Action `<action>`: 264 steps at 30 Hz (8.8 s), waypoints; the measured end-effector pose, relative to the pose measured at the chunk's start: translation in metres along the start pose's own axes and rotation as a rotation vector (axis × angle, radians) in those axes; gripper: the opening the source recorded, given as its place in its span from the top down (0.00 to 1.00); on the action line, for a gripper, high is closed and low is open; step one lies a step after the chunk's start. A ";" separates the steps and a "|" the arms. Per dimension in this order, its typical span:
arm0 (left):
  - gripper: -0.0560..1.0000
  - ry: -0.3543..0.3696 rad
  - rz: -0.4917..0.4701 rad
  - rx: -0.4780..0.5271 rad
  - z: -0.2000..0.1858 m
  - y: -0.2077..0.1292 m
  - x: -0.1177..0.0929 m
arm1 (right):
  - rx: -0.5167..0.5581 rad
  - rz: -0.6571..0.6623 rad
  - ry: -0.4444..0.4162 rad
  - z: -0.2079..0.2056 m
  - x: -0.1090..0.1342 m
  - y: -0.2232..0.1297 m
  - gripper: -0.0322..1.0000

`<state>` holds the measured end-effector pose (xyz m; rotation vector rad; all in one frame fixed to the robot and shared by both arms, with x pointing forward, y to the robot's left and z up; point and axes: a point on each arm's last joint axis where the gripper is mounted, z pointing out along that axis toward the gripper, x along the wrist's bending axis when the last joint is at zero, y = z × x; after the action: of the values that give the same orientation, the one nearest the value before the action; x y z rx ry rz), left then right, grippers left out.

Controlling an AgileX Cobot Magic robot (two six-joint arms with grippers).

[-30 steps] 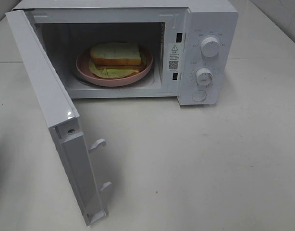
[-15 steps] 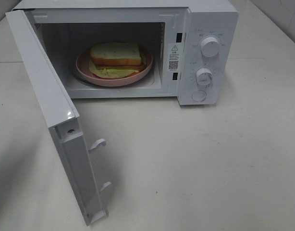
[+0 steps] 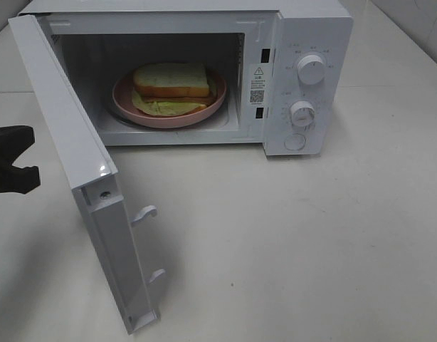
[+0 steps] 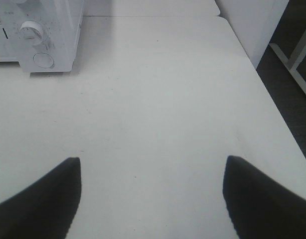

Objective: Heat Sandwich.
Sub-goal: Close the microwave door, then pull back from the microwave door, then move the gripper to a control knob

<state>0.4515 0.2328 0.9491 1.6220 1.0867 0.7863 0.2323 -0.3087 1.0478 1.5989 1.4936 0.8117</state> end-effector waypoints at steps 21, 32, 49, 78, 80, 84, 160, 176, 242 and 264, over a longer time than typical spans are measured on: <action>0.95 -0.088 -0.007 -0.025 0.039 0.009 -0.049 | 0.000 0.000 0.000 0.000 0.000 0.000 0.24; 0.95 -0.122 -0.003 -0.030 0.070 0.026 -0.082 | 0.000 0.000 0.000 0.000 0.000 0.000 0.24; 0.95 -0.184 0.005 -0.029 0.121 0.044 -0.131 | 0.000 0.000 0.000 0.000 0.000 0.000 0.24; 0.95 -0.232 0.029 -0.040 0.182 0.067 -0.164 | 0.000 0.000 0.000 0.000 0.000 0.000 0.24; 0.95 -0.234 0.032 -0.036 0.183 0.067 -0.164 | 0.000 0.000 0.000 0.000 0.000 0.000 0.24; 0.95 -0.246 0.043 -0.017 0.190 0.069 -0.168 | 0.000 0.000 0.000 0.000 0.000 0.000 0.24; 0.95 -0.384 0.095 0.334 0.125 0.071 -0.196 | 0.000 0.000 0.000 0.000 0.000 0.000 0.24; 0.02 -0.427 0.151 0.567 0.092 0.078 -0.189 | 0.000 0.000 0.000 0.000 0.000 0.000 0.24; 0.02 0.184 -0.157 0.653 -0.177 0.056 -0.004 | 0.000 0.000 0.000 0.000 0.000 0.000 0.24; 0.02 0.248 -0.116 0.165 -0.251 0.033 -0.026 | 0.000 0.000 0.000 0.000 0.000 0.000 0.24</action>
<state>0.2298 0.2983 1.0556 1.6103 1.4415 0.8547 0.2323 -0.3087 1.0478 1.5989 1.4936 0.8117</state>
